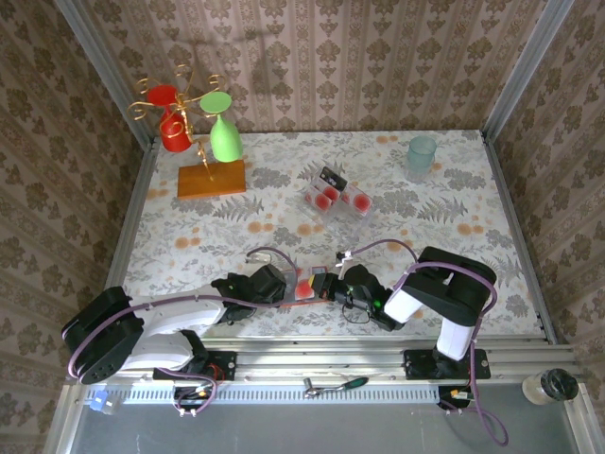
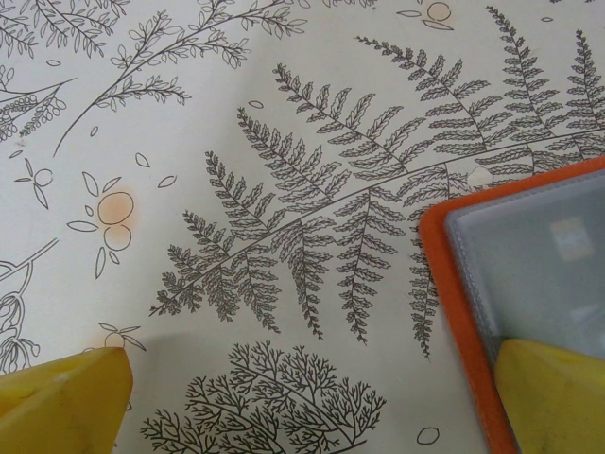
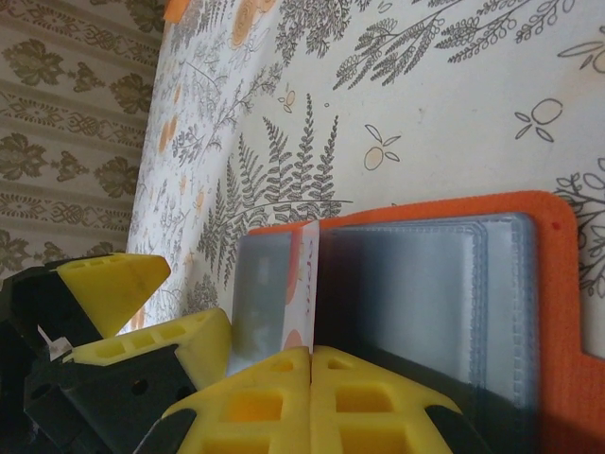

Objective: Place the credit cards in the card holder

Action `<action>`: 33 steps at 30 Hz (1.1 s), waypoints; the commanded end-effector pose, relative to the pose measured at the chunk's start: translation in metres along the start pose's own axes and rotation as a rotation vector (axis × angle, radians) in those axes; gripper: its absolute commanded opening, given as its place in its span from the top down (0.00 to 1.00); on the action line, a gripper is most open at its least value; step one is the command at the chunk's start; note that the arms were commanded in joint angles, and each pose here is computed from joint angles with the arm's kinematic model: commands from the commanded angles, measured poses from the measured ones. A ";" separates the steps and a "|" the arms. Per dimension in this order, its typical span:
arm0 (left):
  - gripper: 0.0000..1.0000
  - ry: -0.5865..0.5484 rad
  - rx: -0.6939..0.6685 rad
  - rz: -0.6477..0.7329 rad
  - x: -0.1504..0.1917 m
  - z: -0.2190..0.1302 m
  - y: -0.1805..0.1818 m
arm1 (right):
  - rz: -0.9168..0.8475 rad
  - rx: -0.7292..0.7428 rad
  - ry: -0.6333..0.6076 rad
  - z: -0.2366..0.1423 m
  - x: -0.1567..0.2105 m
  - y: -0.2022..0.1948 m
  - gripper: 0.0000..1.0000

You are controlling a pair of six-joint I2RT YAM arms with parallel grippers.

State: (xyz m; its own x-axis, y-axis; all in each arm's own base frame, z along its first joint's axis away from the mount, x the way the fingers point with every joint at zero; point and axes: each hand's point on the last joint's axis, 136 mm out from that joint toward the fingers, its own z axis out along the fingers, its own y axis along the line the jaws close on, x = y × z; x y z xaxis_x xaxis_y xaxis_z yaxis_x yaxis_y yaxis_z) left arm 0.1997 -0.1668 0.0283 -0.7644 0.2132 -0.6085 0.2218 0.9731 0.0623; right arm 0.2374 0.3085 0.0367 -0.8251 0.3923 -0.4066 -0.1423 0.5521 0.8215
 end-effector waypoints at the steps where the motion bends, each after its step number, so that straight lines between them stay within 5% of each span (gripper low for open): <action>1: 0.00 0.023 -0.026 0.013 0.012 0.000 0.008 | -0.020 0.093 0.017 -0.006 0.010 -0.022 1.00; 31: 0.00 0.023 -0.020 0.012 0.011 0.001 0.006 | -0.004 0.140 0.117 0.006 0.028 -0.032 1.00; 33: 0.00 0.023 -0.020 0.012 0.011 0.001 0.006 | -0.003 0.136 0.119 0.006 0.028 -0.029 0.93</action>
State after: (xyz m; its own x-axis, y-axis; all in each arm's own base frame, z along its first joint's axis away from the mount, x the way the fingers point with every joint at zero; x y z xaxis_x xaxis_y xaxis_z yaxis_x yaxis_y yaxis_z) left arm 0.2006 -0.1648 0.0287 -0.7613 0.2145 -0.6119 0.2162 0.9737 0.0724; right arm 0.2363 0.3150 0.0311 -0.8422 0.3694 -0.3927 -0.1264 0.5727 0.8100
